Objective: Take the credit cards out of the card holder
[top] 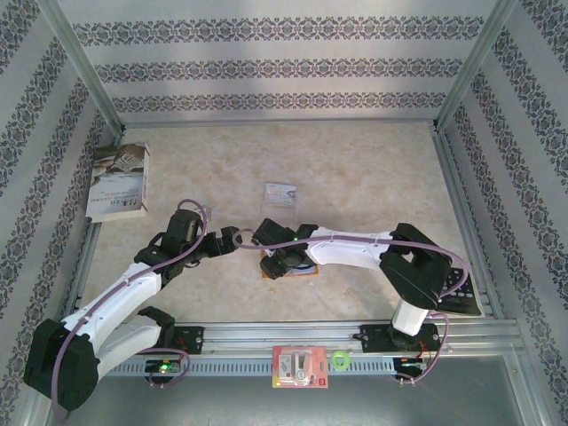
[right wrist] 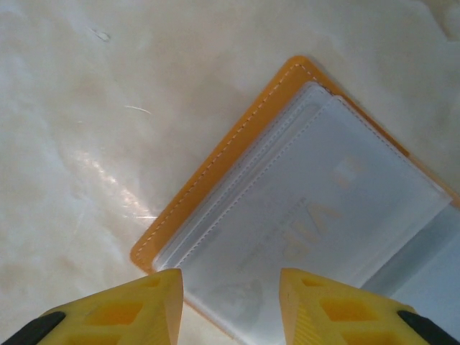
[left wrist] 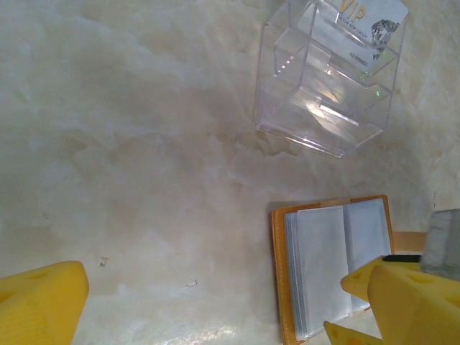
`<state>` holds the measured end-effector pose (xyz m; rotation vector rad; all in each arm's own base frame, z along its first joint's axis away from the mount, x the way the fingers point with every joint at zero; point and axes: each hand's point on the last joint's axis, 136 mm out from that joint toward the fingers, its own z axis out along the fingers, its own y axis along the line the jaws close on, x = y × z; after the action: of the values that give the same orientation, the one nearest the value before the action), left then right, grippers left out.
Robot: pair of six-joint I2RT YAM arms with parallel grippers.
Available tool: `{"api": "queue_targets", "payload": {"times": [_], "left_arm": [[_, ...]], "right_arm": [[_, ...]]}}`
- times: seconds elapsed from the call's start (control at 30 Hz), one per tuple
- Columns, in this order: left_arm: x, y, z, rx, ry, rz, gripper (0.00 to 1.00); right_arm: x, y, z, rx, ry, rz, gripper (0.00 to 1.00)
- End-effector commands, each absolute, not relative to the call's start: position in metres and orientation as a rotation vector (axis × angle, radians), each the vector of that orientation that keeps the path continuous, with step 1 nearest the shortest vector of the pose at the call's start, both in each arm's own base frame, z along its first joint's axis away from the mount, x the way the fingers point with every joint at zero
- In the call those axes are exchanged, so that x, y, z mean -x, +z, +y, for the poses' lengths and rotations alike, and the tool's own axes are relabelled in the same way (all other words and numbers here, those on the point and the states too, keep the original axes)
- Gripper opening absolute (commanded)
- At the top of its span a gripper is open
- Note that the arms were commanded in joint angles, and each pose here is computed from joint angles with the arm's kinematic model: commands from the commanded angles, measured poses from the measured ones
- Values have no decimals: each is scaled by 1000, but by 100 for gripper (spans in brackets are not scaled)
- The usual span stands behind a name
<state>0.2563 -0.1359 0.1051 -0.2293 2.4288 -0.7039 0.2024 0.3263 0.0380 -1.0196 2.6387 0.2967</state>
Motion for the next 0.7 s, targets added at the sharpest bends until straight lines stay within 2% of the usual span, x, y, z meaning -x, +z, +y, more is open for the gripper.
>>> {"api": "queue_targets", "payload": {"times": [0.0, 0.13, 0.3, 0.53, 0.6, 0.67], "left_arm": [[-257, 103, -129, 256, -685, 2417, 100], [-256, 102, -129, 254, -686, 2418, 100], [-255, 103, -130, 245, -692, 2419, 99], [-255, 105, -134, 216, -718, 2417, 94], [-255, 106, -139, 189, -748, 2416, 89], [-255, 107, -147, 163, -790, 2417, 82]], "right_arm": [[-209, 38, 331, 1025, 234, 2610, 40], [-209, 31, 333, 1045, 203, 2611, 41], [-206, 17, 326, 1068, 140, 2644, 36], [-207, 20, 328, 1032, 190, 2624, 9], [-210, 25, 332, 1007, 225, 2602, 2], [-214, 31, 334, 963, 283, 2582, 0]]}}
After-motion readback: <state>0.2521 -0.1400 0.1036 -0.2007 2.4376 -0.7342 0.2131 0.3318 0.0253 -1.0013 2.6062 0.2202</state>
